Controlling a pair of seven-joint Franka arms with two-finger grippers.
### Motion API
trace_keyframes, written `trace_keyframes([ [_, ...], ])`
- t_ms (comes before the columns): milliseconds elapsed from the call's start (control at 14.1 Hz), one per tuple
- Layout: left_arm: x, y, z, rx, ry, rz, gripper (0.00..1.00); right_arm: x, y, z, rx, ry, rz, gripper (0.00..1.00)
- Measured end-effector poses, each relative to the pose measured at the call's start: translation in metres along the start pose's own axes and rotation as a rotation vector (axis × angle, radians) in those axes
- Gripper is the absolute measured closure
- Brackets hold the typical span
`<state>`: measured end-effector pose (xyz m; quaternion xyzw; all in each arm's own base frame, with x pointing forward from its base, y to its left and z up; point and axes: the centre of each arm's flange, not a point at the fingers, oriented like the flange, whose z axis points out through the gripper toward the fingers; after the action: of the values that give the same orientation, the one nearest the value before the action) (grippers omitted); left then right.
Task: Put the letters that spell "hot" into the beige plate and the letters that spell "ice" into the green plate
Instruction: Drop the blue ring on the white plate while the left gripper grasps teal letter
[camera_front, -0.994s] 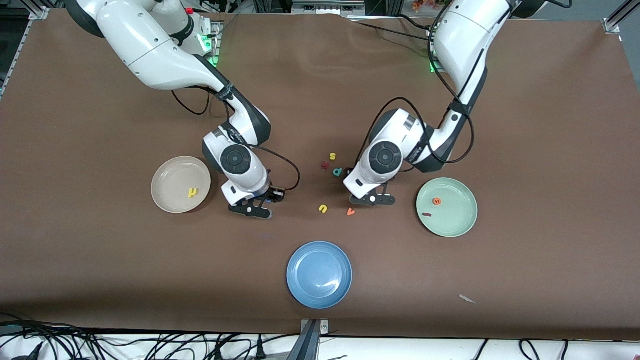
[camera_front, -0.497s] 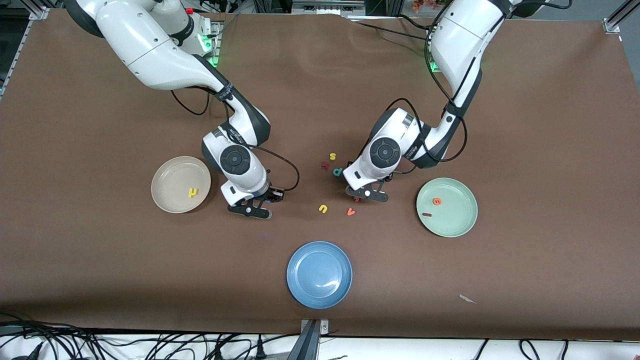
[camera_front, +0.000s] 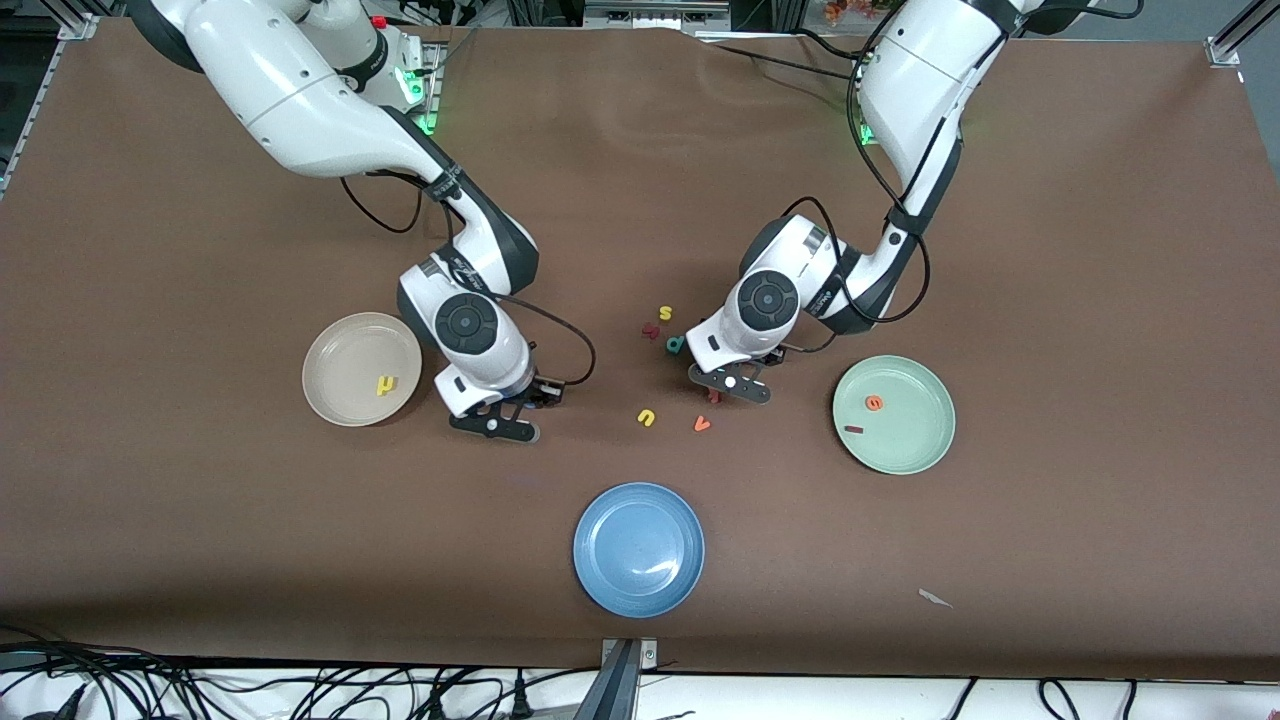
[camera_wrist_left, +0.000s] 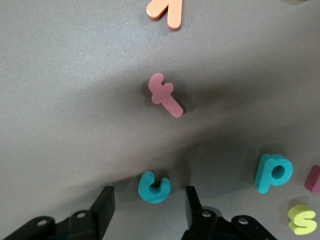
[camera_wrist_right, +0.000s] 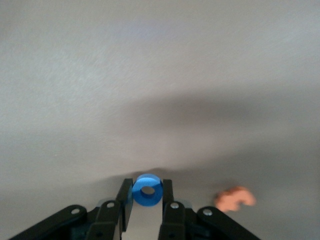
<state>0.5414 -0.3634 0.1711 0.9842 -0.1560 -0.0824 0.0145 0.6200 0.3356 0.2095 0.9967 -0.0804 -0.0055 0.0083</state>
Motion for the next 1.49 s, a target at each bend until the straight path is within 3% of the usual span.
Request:
trace_keyframes([
  [142, 0.000, -0.001, 0.002, -0.001, 0.010, 0.002, 0.38, 0.013, 0.016, -0.032, -0.030, 0.005, -0.046, 0.73],
  [355, 0.001, -0.001, -0.003, 0.002, 0.022, 0.005, 0.72, 0.029, 0.063, -0.058, -0.070, -0.005, -0.140, 0.73],
  [568, 0.001, -0.001, -0.004, 0.001, 0.028, 0.005, 0.73, 0.036, 0.134, -0.051, -0.091, -0.035, -0.232, 0.73],
  [781, 0.004, -0.008, -0.026, 0.002, 0.044, -0.006, 0.73, 0.022, 0.188, -0.031, -0.076, -0.024, -0.289, 0.73],
  [1065, 0.007, -0.080, -0.074, 0.015, 0.000, -0.012, 0.73, -0.004, 0.224, -0.006, -0.041, 0.009, -0.320, 0.72],
  [1206, 0.010, -0.139, -0.083, 0.011, -0.005, 0.008, 0.73, -0.007, 0.237, 0.001, -0.025, 0.013, -0.292, 0.59],
  [1490, 0.011, -0.220, -0.076, 0.107, -0.006, 0.056, 0.73, -0.008, 0.226, -0.008, 0.020, 0.019, -0.170, 0.19],
])
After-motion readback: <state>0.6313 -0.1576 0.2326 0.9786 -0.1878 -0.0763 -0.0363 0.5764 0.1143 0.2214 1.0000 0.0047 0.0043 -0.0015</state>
